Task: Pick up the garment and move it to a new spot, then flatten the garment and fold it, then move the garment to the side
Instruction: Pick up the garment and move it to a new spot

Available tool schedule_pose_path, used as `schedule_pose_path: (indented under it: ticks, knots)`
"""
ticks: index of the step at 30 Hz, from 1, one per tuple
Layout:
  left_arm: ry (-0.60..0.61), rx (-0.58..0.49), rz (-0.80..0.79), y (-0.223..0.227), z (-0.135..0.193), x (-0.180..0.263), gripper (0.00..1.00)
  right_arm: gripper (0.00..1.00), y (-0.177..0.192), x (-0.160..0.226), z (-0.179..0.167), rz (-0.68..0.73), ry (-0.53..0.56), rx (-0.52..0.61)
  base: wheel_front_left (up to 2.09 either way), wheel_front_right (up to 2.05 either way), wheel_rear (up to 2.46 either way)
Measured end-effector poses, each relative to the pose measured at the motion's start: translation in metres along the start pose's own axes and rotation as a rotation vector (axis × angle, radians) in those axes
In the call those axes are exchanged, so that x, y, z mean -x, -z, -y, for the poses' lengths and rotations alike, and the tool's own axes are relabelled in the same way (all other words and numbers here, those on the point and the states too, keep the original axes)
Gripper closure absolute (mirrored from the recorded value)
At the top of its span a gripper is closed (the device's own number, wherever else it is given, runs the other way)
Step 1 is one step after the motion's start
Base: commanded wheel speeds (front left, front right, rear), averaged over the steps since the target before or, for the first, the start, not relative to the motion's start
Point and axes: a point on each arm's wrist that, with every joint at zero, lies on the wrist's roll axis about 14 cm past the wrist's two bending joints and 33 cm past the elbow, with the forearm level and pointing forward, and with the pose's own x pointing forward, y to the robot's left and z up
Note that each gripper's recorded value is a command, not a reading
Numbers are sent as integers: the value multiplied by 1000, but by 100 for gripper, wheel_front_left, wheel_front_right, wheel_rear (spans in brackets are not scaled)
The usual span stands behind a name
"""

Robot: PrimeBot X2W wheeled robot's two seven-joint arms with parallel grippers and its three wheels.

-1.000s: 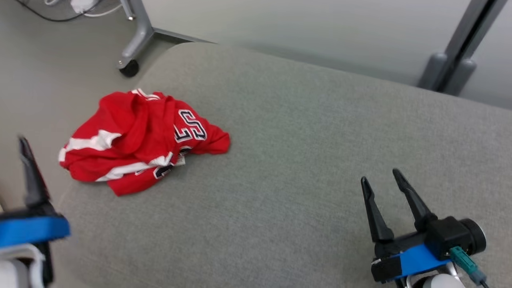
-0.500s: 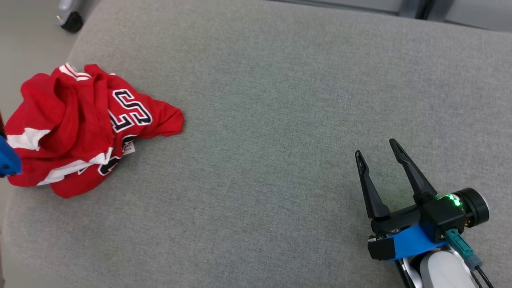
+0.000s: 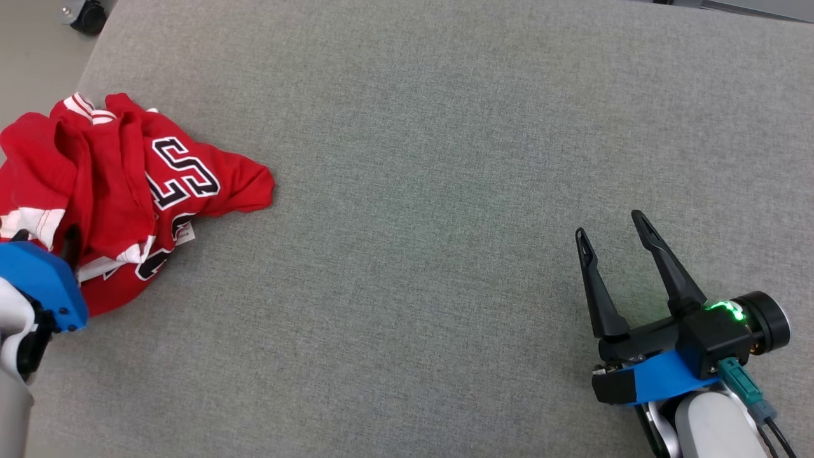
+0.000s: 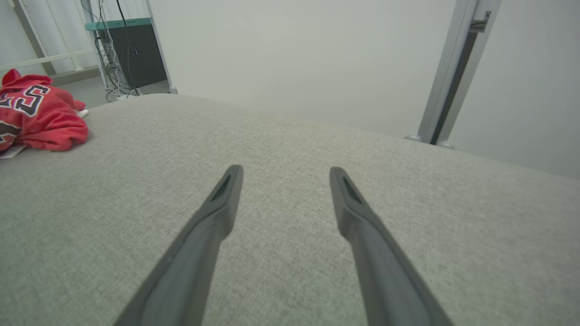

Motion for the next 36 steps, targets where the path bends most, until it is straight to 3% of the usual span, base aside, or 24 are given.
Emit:
schedule_pose_path:
  ticks: [1, 2, 3, 4, 5, 13, 20, 28, 36]
  knots:
    - [-2, -9, -13, 2, -2, 1, 12, 0, 0, 0, 0, 0, -1, 0, 0, 0, 0]
    - [-6, -16, -27, 4, -6, 1, 28, 0, -1, -1, -1, 2, -2, -3, 0, 0, 0]
    - [-13, -20, -29, 4, -11, 2, 71, 0, -1, -1, -1, 4, -4, -4, 0, 0, 0]
    - [-16, -19, -12, 1, -13, 3, 90, 0, -3, -1, -1, 8, -4, -5, 0, 0, 0]
    - [-21, -21, 9, -2, -16, 4, 100, 0, -5, -1, -1, 12, -4, -5, 0, 0, 0]
    - [-73, -95, 308, -77, -39, 23, 100, 0, -24, 4, 4, 47, 19, -6, 0, 0, 0]
    - [-53, -226, 622, -175, -22, 68, 100, 0, -53, 21, 17, 100, 75, -2, 0, 0, 0]
    - [119, -365, 879, -265, 68, 134, 100, 0, -74, 68, 50, 125, 214, 7, 0, 0, 0]
    - [439, -431, 1040, -298, 212, 200, 100, 0, -84, 129, 93, 139, 400, 18, 0, 0, 0]
